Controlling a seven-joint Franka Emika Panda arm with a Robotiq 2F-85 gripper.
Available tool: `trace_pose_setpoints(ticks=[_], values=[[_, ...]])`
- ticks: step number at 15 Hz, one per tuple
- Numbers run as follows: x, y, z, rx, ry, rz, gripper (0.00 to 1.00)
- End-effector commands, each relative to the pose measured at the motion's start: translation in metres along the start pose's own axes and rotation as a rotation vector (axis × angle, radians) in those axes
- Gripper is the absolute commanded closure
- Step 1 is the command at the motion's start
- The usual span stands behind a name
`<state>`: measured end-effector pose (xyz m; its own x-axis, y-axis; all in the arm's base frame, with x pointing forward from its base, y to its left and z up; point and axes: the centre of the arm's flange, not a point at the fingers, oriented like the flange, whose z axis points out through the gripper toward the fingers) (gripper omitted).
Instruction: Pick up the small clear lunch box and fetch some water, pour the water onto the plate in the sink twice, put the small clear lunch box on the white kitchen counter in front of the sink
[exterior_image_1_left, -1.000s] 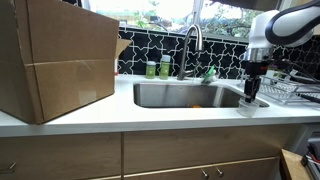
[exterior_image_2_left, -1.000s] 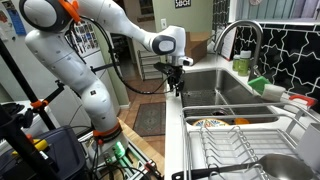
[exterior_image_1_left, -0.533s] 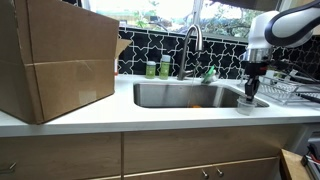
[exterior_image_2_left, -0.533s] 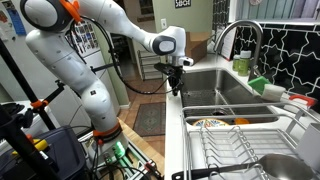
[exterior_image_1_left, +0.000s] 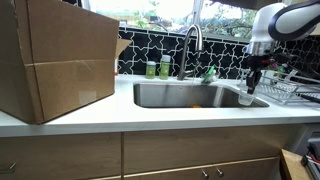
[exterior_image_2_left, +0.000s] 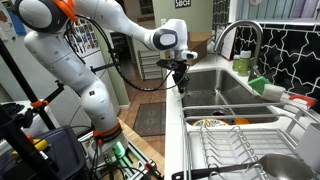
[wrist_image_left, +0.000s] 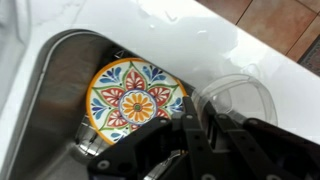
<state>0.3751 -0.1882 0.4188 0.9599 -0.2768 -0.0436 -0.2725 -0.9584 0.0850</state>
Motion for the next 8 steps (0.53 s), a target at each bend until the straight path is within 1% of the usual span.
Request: trace_pose_setpoints(ticks=[1,2,6,7,8], values=[[0.0,0.012,-0.012,-0.031,0.024,0.028,0.97],[0.0,0.018,-0.021,-0.038,0.041,0.04,0.89],[0.001,0.012,-0.016,-0.038,0.03,0.025,0.89],[0.012,0.02,-0.011,-0.049,0.022,0.098,0.97],[0.02,0.027,-0.008,-0.051,0.025,0.156,0.97]])
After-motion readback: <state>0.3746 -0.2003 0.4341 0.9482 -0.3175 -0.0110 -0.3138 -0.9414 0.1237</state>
